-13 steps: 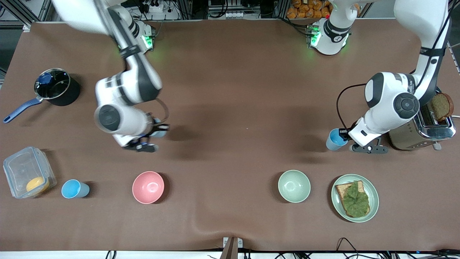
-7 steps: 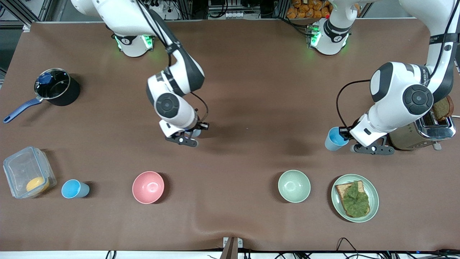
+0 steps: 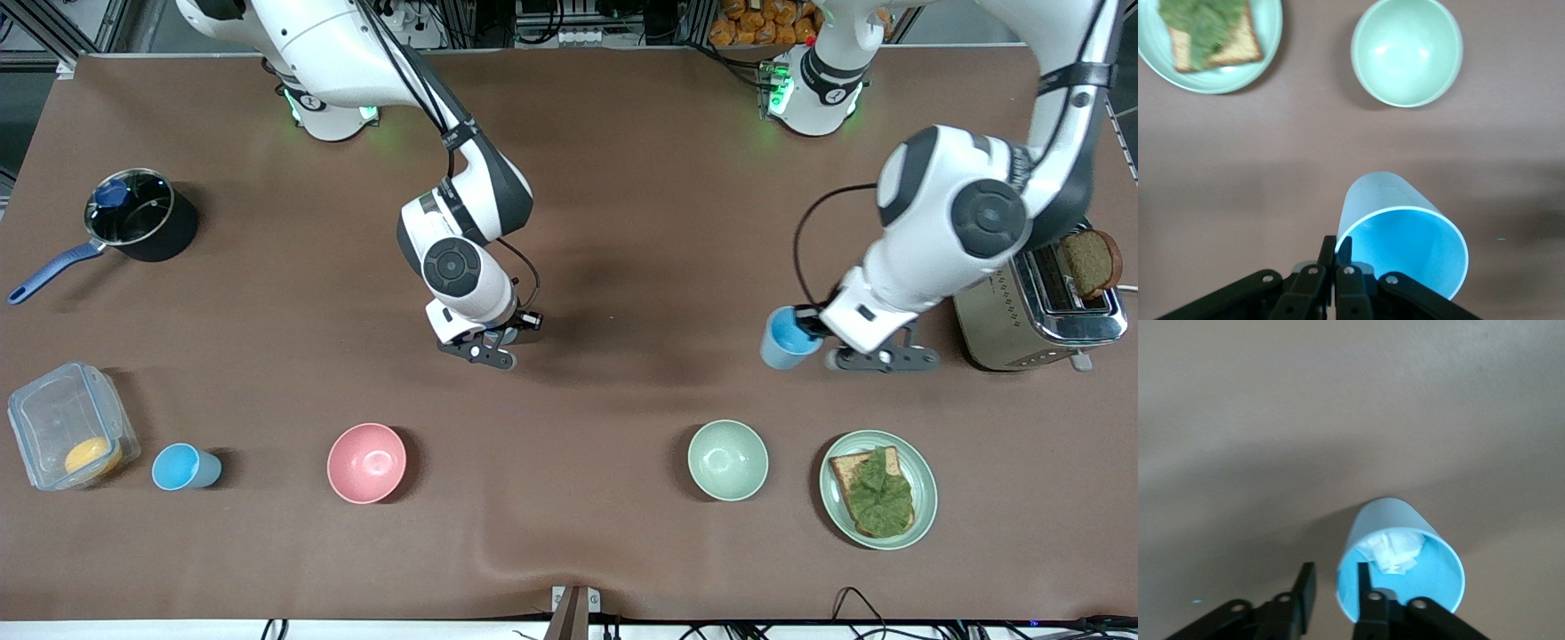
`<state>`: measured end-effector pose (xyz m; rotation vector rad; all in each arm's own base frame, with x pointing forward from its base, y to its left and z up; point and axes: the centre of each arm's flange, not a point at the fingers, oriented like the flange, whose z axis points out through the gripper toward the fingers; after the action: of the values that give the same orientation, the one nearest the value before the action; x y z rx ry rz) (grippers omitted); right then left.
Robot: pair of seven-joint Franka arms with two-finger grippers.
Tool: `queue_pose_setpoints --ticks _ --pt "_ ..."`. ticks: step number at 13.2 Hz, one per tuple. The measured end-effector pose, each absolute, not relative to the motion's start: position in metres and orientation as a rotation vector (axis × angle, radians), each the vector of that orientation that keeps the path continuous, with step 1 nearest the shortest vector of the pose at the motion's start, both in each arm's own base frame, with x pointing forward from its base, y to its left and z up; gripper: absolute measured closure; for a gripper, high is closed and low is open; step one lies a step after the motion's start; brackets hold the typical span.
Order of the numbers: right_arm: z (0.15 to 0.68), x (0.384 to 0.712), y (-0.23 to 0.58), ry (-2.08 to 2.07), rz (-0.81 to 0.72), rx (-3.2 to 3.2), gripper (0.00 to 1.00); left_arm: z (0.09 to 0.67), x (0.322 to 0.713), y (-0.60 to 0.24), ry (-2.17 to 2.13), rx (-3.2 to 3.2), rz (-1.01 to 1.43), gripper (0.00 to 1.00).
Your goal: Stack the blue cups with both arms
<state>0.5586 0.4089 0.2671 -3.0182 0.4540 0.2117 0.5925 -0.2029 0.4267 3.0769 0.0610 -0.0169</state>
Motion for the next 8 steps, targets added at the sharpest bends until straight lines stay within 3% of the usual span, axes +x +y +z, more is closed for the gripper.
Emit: queue_pose_setpoints --ticks 5,6,8 --pt "0.35 0.606 0.357 0.538 0.308 -3.019 0.07 0.444 0.571 -0.285 0.285 3.023 -0.007 0.97" --pt "0.366 0.615 0.337 0.529 0.312 -3.012 0.0 0.443 0.565 -0.309 0.341 3.008 -0.018 0.97" --pt "0.392 0.623 0.298 0.468 0.358 -3.018 0.0 0.436 0.545 -0.369 0.468 2.973 -0.064 0.97"
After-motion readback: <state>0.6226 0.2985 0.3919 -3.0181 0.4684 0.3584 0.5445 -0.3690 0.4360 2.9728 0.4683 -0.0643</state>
